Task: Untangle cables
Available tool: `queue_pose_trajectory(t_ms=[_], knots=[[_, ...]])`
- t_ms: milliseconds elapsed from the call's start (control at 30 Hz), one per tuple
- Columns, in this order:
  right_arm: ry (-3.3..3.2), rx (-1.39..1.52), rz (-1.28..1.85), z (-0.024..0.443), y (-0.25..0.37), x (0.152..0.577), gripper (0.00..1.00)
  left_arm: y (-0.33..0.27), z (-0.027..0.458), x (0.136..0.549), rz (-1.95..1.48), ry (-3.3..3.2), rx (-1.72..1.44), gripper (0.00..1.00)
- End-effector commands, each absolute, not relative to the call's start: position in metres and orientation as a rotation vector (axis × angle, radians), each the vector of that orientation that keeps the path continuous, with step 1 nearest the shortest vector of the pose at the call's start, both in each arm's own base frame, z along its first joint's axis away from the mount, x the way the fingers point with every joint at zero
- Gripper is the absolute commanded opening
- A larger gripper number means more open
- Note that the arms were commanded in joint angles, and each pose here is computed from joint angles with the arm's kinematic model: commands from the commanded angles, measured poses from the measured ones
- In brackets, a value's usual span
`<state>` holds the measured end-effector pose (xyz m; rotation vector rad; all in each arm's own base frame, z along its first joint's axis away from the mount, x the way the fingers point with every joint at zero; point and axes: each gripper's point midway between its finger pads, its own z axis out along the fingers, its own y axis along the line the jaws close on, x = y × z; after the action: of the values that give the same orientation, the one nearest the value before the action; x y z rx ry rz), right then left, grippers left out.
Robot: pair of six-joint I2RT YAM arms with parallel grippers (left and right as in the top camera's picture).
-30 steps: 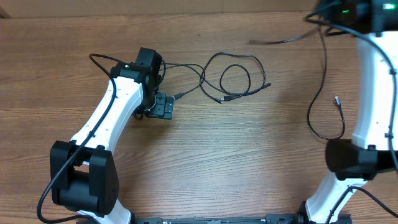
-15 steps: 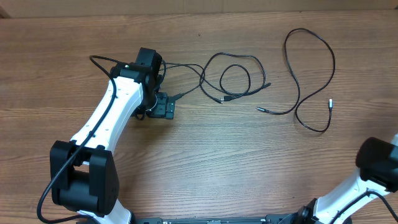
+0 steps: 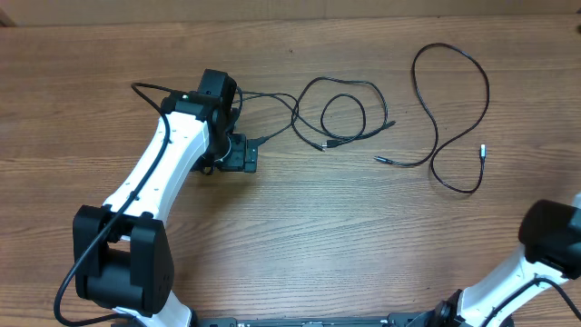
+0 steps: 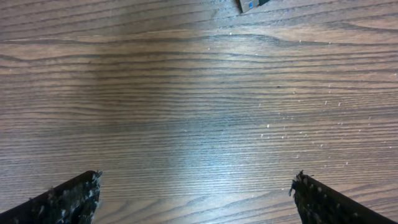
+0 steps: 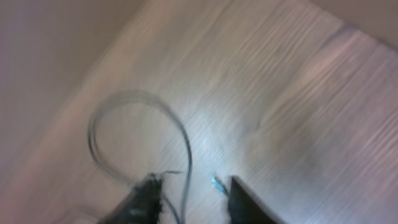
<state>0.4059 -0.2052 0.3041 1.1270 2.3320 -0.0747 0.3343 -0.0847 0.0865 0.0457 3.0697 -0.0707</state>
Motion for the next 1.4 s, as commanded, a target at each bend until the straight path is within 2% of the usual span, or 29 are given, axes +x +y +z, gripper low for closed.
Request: queue_pose_trajectory(t_ms=[0, 67, 233, 300, 367, 433, 567, 700, 1033, 1167, 1367], knots=[[2.468, 0.994, -0.016, 0.293, -0.159, 0.413, 0.53, -0.086, 0.088, 0.334, -0.098, 3.066, 0.021, 1.00], [2.557, 0.957, -0.005, 0.286, -0.134, 0.405, 0.67, -0.087, 0.088, 0.335, -0.100, 3.061, 0.021, 1.00], [2.666, 0.883, 0.008, 0.271, -0.100, 0.402, 0.79, -0.087, 0.088, 0.337, -0.102, 3.052, 0.023, 1.00], [2.723, 0.869, 0.006, 0.257, -0.091, 0.400, 0.80, -0.087, 0.088, 0.338, -0.103, 3.048, 0.023, 1.00], [2.807, 0.870, -0.018, 0.235, -0.084, 0.392, 0.83, -0.087, 0.088, 0.338, -0.103, 3.048, 0.023, 1.00], [2.905, 0.883, -0.100, 0.208, -0.084, 0.379, 0.89, -0.087, 0.088, 0.338, -0.103, 3.049, 0.023, 1.00], [3.028, 0.989, -0.253, 0.168, -0.088, 0.345, 0.90, -0.087, 0.088, 0.338, -0.102, 3.049, 0.027, 1.00], [2.985, 1.053, -0.392, 0.166, -0.093, 0.323, 0.92, -0.087, 0.088, 0.338, -0.102, 3.048, 0.030, 1.00], [2.643, 0.967, -0.187, 0.211, -0.073, 0.272, 1.00, -0.088, 0.088, 0.339, -0.103, 3.045, 0.035, 1.00], [2.524, 0.896, -0.004, 0.205, -0.054, 0.263, 1.00, -0.088, 0.089, 0.340, -0.106, 3.041, 0.035, 1.00], [2.595, 0.876, 0.137, 0.167, -0.033, 0.254, 1.00, -0.090, 0.089, 0.343, -0.110, 3.027, 0.041, 1.00]])
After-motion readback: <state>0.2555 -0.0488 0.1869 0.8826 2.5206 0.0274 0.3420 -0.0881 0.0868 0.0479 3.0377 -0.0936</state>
